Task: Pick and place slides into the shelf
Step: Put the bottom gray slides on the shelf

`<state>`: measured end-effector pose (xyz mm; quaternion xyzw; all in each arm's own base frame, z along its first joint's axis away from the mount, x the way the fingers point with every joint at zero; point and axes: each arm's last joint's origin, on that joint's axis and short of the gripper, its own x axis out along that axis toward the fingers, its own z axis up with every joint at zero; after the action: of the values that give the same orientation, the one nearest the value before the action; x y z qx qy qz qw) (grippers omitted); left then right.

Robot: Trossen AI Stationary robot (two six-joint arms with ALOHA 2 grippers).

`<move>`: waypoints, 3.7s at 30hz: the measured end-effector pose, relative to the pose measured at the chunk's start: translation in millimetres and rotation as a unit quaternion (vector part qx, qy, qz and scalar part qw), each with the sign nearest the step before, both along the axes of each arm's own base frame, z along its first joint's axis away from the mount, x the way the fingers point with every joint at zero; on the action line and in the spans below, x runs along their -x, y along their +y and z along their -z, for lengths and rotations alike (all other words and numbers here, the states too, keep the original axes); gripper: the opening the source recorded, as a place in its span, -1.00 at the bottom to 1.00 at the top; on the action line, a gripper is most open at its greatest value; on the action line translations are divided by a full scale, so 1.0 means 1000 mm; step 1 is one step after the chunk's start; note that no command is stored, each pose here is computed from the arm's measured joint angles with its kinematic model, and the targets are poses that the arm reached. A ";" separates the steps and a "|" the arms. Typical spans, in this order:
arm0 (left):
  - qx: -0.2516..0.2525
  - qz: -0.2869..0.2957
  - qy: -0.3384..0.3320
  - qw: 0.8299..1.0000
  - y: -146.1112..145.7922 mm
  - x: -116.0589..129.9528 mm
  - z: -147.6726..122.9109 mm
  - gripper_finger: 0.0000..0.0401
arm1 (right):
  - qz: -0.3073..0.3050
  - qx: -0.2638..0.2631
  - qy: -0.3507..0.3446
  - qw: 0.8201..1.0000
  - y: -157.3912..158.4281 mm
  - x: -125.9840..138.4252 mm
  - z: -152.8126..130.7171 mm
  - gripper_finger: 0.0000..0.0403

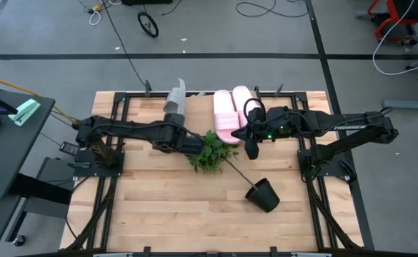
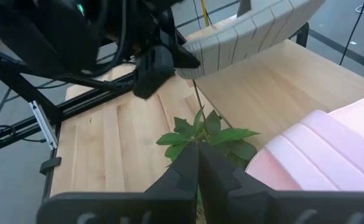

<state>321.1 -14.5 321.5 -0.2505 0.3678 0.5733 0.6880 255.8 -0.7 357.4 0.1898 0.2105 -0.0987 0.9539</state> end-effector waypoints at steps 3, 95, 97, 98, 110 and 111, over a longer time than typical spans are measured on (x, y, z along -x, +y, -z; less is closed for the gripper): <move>0.003 0.009 0.010 1.000 0.000 -0.007 0.007 -0.72 | 0.000 0.000 0.000 1.000 0.000 0.000 0.000 -0.94; -0.048 0.561 0.216 0.798 0.145 -0.027 0.001 0.13 | 0.028 -0.043 -0.025 0.998 -0.001 -0.001 -0.003 -0.94; -0.049 0.559 0.218 0.799 0.146 -0.030 0.003 0.06 | 0.028 -0.043 -0.025 0.998 -0.001 -0.001 -0.003 -0.94; -0.049 0.555 0.221 0.801 0.146 -0.030 0.003 0.01 | 0.028 -0.043 -0.025 0.998 -0.001 -0.001 -0.003 -0.94; -0.070 0.514 0.247 0.818 0.141 -0.030 0.002 -0.91 | 0.039 -0.038 -0.026 0.998 -0.001 -0.001 -0.003 -0.94; -0.073 0.512 0.253 0.818 0.140 -0.031 0.002 -0.93 | 0.039 -0.038 -0.026 0.998 -0.002 -0.001 -0.003 -0.94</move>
<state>351.8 125.5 319.8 0.1787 0.5608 0.2068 0.7815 257.2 -2.3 360.9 0.2361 0.1816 -0.1233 0.9466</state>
